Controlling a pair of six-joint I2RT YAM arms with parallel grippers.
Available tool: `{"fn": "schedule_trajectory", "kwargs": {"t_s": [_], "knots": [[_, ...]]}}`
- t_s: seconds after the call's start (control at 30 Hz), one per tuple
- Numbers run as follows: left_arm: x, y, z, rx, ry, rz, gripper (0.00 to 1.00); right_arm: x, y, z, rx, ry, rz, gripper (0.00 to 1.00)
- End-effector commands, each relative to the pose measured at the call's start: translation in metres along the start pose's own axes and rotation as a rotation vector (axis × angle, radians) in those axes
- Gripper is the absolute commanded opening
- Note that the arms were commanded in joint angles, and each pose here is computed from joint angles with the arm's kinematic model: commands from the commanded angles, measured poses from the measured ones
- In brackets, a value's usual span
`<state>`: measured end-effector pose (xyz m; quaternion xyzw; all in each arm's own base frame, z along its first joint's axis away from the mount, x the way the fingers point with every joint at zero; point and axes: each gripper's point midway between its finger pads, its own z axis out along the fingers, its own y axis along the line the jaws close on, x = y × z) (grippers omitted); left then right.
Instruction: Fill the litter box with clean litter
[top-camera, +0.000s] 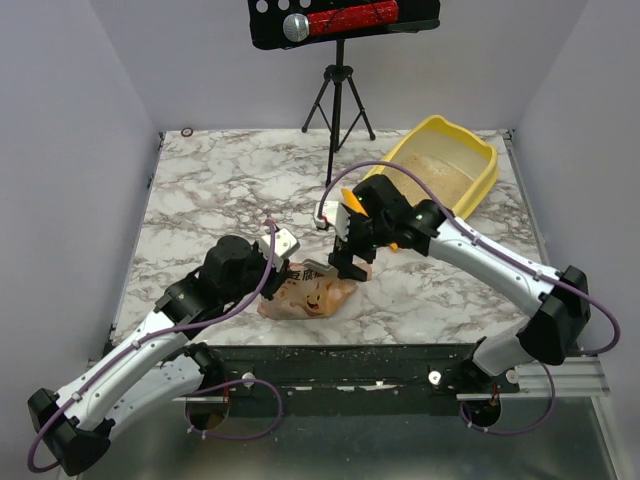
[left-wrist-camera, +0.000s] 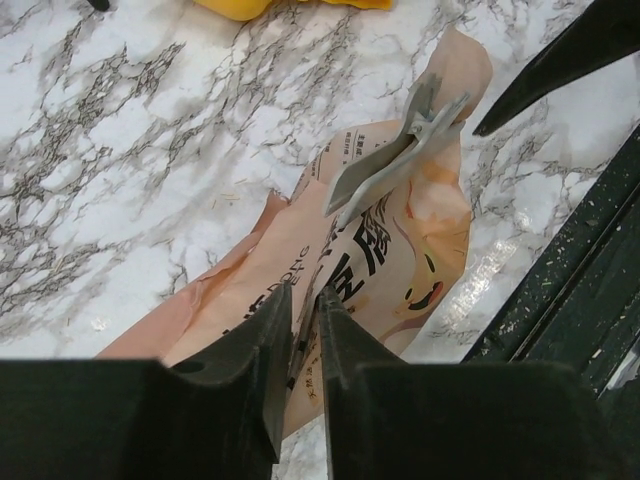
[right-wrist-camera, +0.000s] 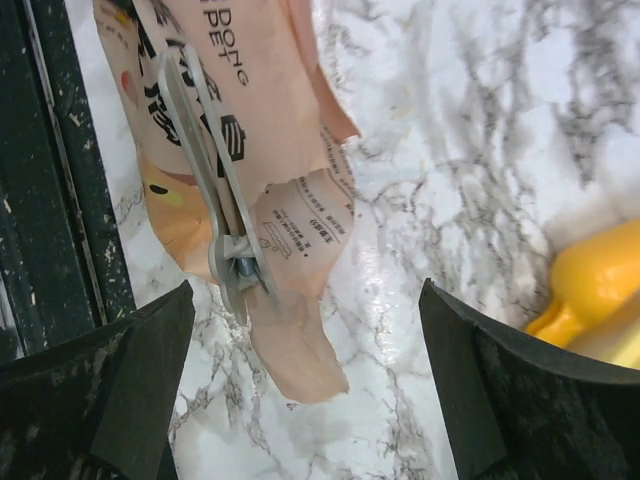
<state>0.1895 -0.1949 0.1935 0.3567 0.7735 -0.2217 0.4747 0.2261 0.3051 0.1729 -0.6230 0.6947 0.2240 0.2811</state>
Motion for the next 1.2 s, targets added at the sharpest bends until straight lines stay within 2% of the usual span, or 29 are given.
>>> {"fn": "schedule_trajectory", "kwargs": {"t_s": [0.0, 0.07, 0.2, 0.27, 0.4, 0.47, 0.5, 0.53, 0.7, 0.9, 1.0, 1.17], "knots": [[-0.025, 0.005, -0.005, -0.025, -0.096, 0.015, 0.3, -0.039, -0.023, -0.04, 0.199, -0.141, 0.01, 1.0], [-0.027, 0.006, -0.007, -0.032, -0.111, 0.018, 0.38, -0.049, -0.031, -0.056, 0.274, -0.194, 0.035, 1.0], [-0.034, 0.005, -0.011, -0.027, -0.135, 0.031, 0.44, -0.063, -0.048, -0.085, 0.426, -0.273, 0.133, 1.0], [-0.039, 0.003, -0.014, -0.019, -0.143, 0.044, 0.51, -0.065, -0.056, -0.096, 0.496, -0.288, 0.185, 1.0], [-0.053, 0.018, -0.023, -0.101, -0.154, 0.055, 0.61, -0.065, -0.069, -0.114, 0.608, -0.336, 0.289, 1.0], [-0.063, 0.024, -0.027, -0.135, -0.165, 0.053, 0.72, -0.071, -0.067, -0.123, 0.615, -0.382, 0.323, 1.0], [-0.068, 0.029, -0.029, -0.167, -0.169, 0.046, 0.82, -0.075, -0.067, -0.127, 0.624, -0.417, 0.352, 1.0], [-0.074, 0.032, -0.032, -0.183, -0.181, 0.038, 0.99, -0.077, -0.067, -0.129, 0.625, -0.439, 0.377, 1.0], [-0.094, 0.051, -0.036, -0.296, -0.201, -0.015, 0.99, -0.074, -0.087, -0.161, 0.807, -0.567, 0.66, 1.0], [-0.111, 0.067, -0.033, -0.38, -0.263, -0.028, 0.99, -0.063, -0.089, -0.171, 0.871, -0.592, 0.658, 1.0], [-0.114, 0.067, -0.029, -0.376, -0.252, -0.027, 0.99, -0.049, -0.091, -0.175, 0.929, -0.569, 0.647, 1.0], [-0.113, 0.077, -0.031, -0.436, -0.25, -0.034, 0.99, -0.045, -0.099, -0.198, 1.038, -0.606, 0.674, 1.0]]}}
